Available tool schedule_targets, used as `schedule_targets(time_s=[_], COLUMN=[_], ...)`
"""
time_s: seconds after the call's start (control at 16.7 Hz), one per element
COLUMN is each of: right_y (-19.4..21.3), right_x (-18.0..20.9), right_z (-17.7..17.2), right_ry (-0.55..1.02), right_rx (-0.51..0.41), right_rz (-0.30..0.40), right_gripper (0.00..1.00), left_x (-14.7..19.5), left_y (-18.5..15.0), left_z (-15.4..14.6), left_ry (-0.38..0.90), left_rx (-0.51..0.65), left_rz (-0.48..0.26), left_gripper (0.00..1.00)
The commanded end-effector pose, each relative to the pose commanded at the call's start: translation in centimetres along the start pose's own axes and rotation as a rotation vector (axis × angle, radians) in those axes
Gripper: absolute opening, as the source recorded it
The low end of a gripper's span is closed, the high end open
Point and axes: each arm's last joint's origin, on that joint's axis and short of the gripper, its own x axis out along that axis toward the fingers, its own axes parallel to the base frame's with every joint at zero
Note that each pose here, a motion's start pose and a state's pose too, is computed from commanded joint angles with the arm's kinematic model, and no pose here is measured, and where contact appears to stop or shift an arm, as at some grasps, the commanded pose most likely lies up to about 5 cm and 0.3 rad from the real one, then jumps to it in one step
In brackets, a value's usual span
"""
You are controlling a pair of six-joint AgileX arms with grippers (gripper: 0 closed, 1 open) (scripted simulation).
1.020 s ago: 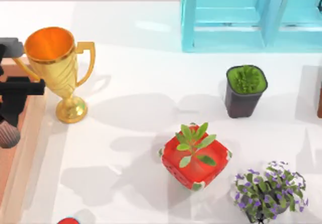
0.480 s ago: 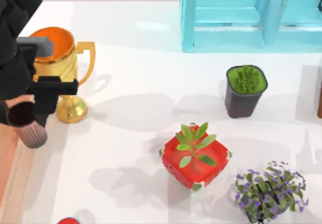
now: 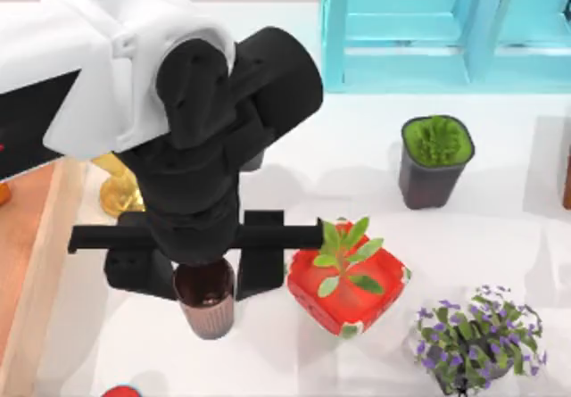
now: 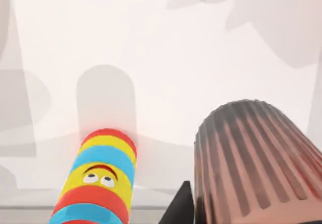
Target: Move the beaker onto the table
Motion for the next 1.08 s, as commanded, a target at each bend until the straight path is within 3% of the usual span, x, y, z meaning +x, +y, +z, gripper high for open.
schedule_targets(time_s=[0.24, 0.54, 1.08], right_y=[0.0, 0.0, 0.0], right_x=[0.0, 0.0, 0.0], right_z=[0.0, 0.0, 0.0], right_ry=[0.000, 0.000, 0.000], right_rx=[0.000, 0.000, 0.000], right_rz=[0.000, 0.000, 0.000], right_gripper=[1.00, 1.00, 1.00], left_x=[0.2, 0.3, 6.7], left_y=[-2.0, -2.0, -2.0], left_z=[-2.5, -2.5, -2.7], left_ry=[0.001, 0.001, 0.001], left_rx=[-0.002, -0.004, -0.003], left_rz=[0.002, 0.002, 0.002], left_gripper=[0.00, 0.00, 0.00])
